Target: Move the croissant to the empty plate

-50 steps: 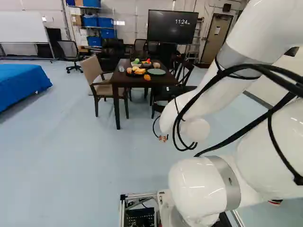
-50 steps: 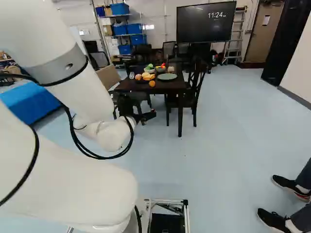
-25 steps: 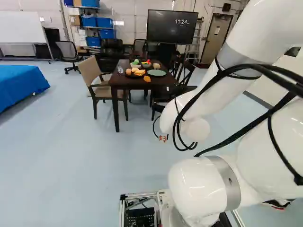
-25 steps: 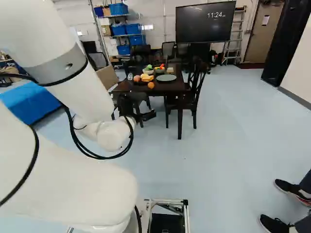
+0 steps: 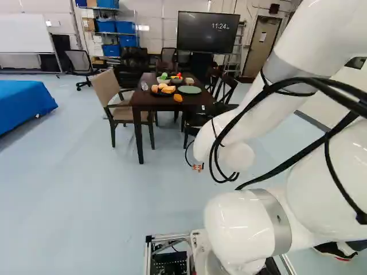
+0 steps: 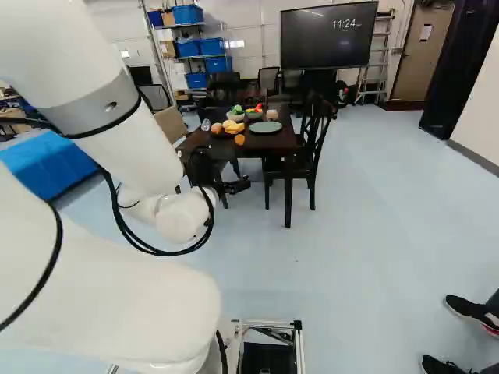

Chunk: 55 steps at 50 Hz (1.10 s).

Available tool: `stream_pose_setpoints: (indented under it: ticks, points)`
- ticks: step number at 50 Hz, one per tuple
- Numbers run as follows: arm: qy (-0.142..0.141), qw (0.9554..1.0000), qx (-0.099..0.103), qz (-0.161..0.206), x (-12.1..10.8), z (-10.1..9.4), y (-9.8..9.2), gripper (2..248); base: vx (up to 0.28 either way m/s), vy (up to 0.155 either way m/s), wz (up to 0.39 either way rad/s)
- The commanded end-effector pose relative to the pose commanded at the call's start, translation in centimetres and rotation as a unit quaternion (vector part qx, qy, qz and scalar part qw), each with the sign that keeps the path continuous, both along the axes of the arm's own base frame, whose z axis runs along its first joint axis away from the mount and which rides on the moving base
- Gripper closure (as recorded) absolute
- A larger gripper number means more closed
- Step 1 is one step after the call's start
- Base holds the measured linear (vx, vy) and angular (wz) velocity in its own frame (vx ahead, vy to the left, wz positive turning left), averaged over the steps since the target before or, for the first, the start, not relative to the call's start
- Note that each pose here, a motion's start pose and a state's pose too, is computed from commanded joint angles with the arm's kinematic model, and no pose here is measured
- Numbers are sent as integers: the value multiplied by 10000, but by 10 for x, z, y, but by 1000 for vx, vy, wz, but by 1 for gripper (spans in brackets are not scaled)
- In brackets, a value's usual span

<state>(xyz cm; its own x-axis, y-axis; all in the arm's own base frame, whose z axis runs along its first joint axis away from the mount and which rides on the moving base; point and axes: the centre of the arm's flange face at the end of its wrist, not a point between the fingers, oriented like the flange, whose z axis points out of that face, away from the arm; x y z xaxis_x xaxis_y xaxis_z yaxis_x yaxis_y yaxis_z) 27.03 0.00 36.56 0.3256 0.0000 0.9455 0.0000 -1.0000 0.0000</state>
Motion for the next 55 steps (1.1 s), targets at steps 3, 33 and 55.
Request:
stream_pose_setpoints:
  ticks: [3,33,55]
  points:
    - [0,10000,0,0,0,0,0,3,119,-8,-4]
    - [0,10000,0,0,0,0,0,3,110,-26,-11]
    - [0,10000,0,0,0,0,0,3,125,-31,-12]
